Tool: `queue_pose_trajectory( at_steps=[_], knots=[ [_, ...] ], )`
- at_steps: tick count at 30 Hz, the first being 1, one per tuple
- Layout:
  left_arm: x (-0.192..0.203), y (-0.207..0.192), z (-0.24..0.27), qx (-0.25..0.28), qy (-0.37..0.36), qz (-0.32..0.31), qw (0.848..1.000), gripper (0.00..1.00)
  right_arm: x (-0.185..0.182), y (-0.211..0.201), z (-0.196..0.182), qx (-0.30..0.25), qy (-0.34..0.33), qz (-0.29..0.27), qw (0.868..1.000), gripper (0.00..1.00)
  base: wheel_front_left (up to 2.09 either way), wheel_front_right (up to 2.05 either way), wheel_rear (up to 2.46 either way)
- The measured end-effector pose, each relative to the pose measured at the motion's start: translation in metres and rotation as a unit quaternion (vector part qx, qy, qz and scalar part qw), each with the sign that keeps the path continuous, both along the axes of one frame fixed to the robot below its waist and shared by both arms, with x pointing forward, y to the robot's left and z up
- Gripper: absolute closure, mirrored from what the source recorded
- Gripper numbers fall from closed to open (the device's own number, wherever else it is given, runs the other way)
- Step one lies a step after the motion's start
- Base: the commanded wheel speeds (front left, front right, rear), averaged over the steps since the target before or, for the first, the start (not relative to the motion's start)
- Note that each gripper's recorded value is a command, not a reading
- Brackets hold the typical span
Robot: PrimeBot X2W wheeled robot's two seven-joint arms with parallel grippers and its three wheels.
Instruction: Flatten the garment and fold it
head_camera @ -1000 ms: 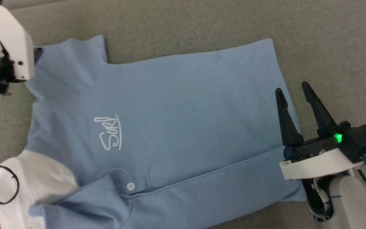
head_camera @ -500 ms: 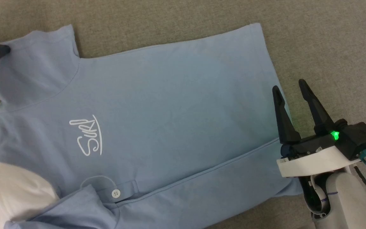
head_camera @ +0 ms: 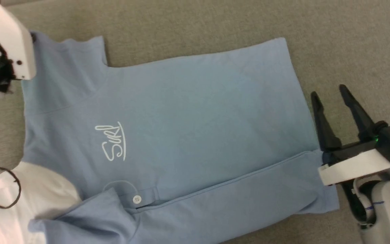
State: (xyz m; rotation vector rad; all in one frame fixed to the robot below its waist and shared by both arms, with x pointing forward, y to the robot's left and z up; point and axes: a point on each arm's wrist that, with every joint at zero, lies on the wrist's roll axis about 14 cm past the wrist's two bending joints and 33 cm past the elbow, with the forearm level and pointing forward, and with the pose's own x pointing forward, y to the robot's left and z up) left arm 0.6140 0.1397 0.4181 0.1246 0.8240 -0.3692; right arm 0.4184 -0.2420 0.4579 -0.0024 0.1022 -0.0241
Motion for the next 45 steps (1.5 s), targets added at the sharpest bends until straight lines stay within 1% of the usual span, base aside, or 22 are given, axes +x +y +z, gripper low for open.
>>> queue_pose_trajectory(
  at_steps=[2,5,9,11,14,16,18,19,22,30,35,37,39,42,43,44,45],
  knots=[
    [0.0,-0.004,0.017,-0.009,-0.036,-0.009,0.999,1.0,0.0,-0.004,0.002,-0.014,0.015,0.009,1.0,0.0,0.0,0.0,0.0],
    [-0.01,-0.011,0.036,-0.014,-0.081,-0.032,0.996,1.0,0.001,-0.012,0.0,-0.04,0.058,0.026,0.997,0.0,0.0,0.0,0.0],
    [-0.03,-0.027,0.062,-0.028,-0.147,-0.071,0.986,1.0,0.01,-0.014,-0.003,-0.048,0.122,0.053,0.99,0.0,0.0,0.0,0.0],
    [-0.043,-0.034,0.07,-0.033,-0.17,-0.09,0.981,1.0,0.018,-0.014,-0.001,-0.067,0.152,0.073,0.983,0.0,0.0,0.0,0.0],
    [-0.066,-0.04,0.077,-0.039,-0.187,-0.109,0.976,1.0,0.034,-0.011,0.003,-0.078,0.185,0.096,0.975,0.0,0.0,0.0,0.0],
    [-0.079,-0.04,0.083,-0.041,-0.199,-0.117,0.972,1.0,0.043,-0.008,0.003,-0.093,0.209,0.113,0.967,0.0,0.0,0.0,0.0],
    [-0.09,-0.037,0.088,-0.04,-0.209,-0.118,0.97,1.0,0.054,-0.003,0.002,-0.092,0.233,0.126,0.96,0.0,0.0,0.0,0.0],
    [-0.095,-0.036,0.09,-0.041,-0.213,-0.118,0.969,1.0,0.058,0.001,0.0,-0.09,0.245,0.134,0.956,0.0,0.0,0.0,0.0],
    [-0.107,-0.031,0.096,-0.04,-0.224,-0.114,0.967,1.0,0.072,0.008,-0.008,-0.106,0.28,0.152,0.942,0.0,0.0,0.0,0.0],
    [-0.126,-0.029,0.085,-0.037,-0.22,-0.116,0.968,1.0,0.109,0.0,-0.042,-0.162,0.347,0.151,0.911,0.0,0.0,0.0,0.0],
    [-0.13,-0.028,0.072,-0.036,-0.208,-0.112,0.971,1.0,0.115,0.009,-0.074,-0.181,0.386,0.169,0.889,0.0,0.0,0.0,0.0],
    [-0.131,-0.028,0.066,-0.037,-0.202,-0.11,0.972,1.0,0.119,0.013,-0.081,-0.193,0.393,0.179,0.881,0.0,0.0,0.0,0.0],
    [-0.132,-0.027,0.061,-0.038,-0.196,-0.108,0.974,1.0,0.122,0.015,-0.085,-0.203,0.397,0.188,0.875,0.0,0.0,0.0,0.0],
    [-0.133,-0.025,0.055,-0.036,-0.188,-0.105,0.976,1.0,0.125,0.018,-0.092,-0.206,0.401,0.198,0.87,0.0,0.0,0.0,0.0],
    [-0.133,-0.025,0.054,-0.036,-0.186,-0.104,0.976,1.0,0.125,0.018,-0.093,-0.204,0.403,0.2,0.87,0.6,0.0,0.0,0.0],
    [-0.133,-0.024,0.053,-0.036,-0.186,-0.103,0.977,1.0,0.125,0.019,-0.094,-0.203,0.403,0.203,0.869,1.0,0.0,0.0,0.0],
    [-0.133,-0.024,0.052,-0.036,-0.186,-0.102,0.976,1.0,0.125,0.02,-0.094,-0.201,0.402,0.205,0.87,1.0,0.0,0.0,0.0]
  ],
)
